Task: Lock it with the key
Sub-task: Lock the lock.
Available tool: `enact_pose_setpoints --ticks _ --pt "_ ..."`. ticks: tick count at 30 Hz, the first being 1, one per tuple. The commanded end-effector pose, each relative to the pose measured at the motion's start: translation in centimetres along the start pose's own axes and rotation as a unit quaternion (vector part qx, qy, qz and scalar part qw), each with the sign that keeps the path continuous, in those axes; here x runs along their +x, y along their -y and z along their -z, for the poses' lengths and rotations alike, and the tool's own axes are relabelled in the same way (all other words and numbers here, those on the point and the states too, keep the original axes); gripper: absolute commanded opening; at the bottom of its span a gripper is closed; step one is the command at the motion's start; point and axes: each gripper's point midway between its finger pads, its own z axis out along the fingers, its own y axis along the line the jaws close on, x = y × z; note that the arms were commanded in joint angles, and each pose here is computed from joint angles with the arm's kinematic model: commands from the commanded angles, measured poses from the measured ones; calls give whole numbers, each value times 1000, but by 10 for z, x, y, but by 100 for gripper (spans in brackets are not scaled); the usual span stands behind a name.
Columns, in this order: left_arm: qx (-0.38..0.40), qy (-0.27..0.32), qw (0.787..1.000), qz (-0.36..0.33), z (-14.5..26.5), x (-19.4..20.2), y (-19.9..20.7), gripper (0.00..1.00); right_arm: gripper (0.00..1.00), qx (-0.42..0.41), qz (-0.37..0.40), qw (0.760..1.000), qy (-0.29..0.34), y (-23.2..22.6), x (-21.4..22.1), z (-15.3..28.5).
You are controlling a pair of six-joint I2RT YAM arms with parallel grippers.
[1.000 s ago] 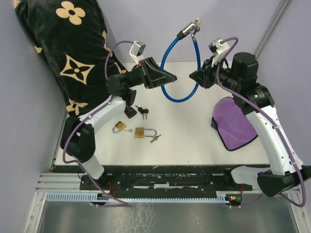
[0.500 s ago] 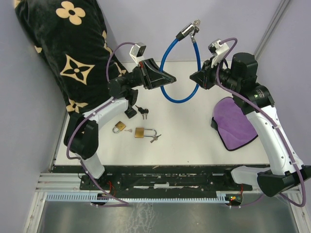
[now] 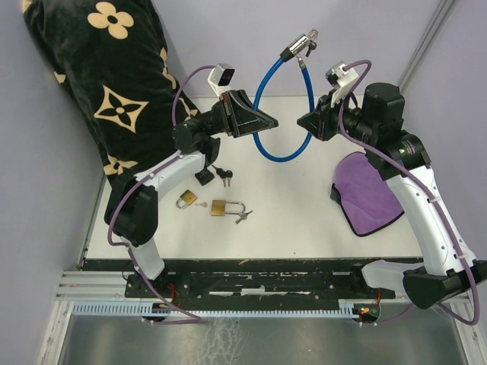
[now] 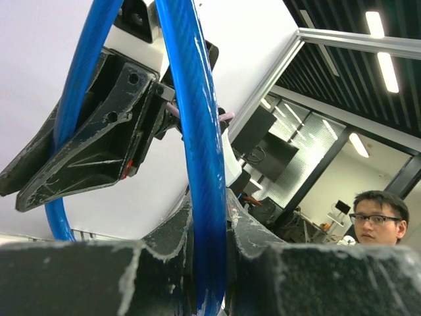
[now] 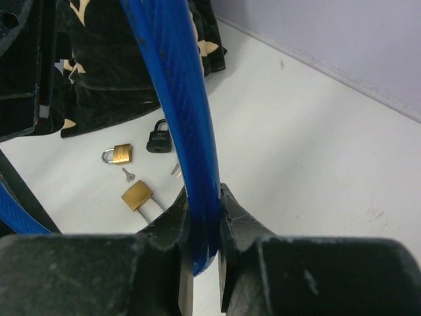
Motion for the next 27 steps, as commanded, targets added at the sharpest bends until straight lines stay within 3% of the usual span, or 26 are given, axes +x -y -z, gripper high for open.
enact_pose_setpoints --ticks 1,15,27 --pt "85 -7 995 -43 -15 -1 53 3 2 14 35 999 28 1 -22 11" --pt "89 -9 995 -47 -17 1 56 3 2 52 24 997 55 11 -34 27" --pt "94 -19 994 -49 -17 6 61 3 2 47 14 998 35 17 -26 15"
